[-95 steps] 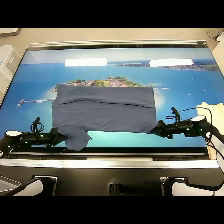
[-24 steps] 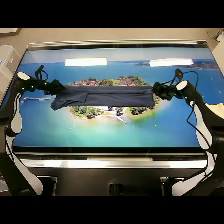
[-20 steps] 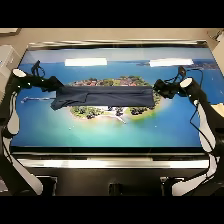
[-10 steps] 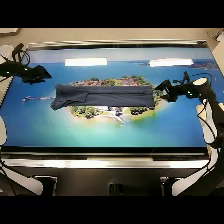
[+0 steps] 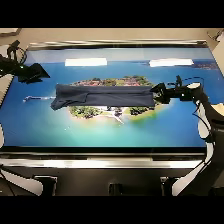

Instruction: Fold the clothes and pants, and hang the long-sleeved shirts on hangers.

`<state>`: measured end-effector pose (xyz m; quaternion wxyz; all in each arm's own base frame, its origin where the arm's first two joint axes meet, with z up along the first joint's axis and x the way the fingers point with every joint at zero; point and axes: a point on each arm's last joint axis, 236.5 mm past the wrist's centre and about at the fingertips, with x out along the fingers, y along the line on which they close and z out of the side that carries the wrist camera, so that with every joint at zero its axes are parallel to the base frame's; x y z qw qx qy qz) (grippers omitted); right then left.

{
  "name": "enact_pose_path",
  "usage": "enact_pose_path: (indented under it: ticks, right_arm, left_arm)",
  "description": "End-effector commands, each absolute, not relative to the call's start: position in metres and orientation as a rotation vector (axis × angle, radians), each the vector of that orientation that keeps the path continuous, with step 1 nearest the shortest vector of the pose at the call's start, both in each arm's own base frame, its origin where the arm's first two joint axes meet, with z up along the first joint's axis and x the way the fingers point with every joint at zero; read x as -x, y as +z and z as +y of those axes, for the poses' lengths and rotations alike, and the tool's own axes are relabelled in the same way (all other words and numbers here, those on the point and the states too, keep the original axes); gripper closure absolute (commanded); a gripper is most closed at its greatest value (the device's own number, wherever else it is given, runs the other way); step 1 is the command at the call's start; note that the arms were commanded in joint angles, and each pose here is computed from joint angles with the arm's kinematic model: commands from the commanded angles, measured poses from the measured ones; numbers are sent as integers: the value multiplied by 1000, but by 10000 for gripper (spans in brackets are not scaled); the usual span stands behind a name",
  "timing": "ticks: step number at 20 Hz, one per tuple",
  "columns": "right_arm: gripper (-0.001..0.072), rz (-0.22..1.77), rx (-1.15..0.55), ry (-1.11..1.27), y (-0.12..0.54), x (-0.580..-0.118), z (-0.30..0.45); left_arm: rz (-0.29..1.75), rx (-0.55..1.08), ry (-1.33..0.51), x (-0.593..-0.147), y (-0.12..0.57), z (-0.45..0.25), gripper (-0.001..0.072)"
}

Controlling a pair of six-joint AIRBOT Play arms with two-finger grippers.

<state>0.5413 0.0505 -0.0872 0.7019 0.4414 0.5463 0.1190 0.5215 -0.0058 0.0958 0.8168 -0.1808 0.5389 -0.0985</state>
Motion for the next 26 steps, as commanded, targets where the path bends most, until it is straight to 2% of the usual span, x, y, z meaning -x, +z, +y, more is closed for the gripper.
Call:
enact_pose_path:
  ticks: [1,2,4,5,7,9,10,12,16,19,22,26]
  right_arm:
    - [46,1232,-948,269,-101,-543,70]
    - [67,1239,-934,278,-103,-542,79]
    - [237,1234,-914,285,-104,-544,92]
    - [399,1222,-910,282,-104,-547,95]
    - [680,1206,-921,281,-100,-551,97]
    - [688,1176,-918,282,-86,-555,94]
    - [689,1156,-906,291,-73,-556,94]
    - [689,1115,-890,320,-39,-556,96]
    - [689,1034,-842,346,41,-545,95]
    - [689,999,-804,339,93,-525,93]
    - [689,999,-747,351,131,-495,94]
    - [690,989,-697,337,170,-461,92]
  left_arm:
    - [1157,380,-220,-520,96,-13,150]
    - [1157,379,-222,-520,96,-15,150]
    - [1159,374,-231,-520,96,-19,151]
    - [1160,372,-233,-520,96,-21,153]
    - [1160,372,-244,-519,97,-26,177]
    - [1161,380,-268,-519,98,-35,185]
    - [1163,379,-273,-519,98,-40,279]
    - [1173,372,-293,-519,95,-54,674]
    - [1201,458,-289,-529,66,-119,692]
    - [1274,498,-391,-523,29,-212,692]
    - [1319,582,-485,-509,-7,-308,692]
    - [1396,724,-609,-469,-38,-415,692]
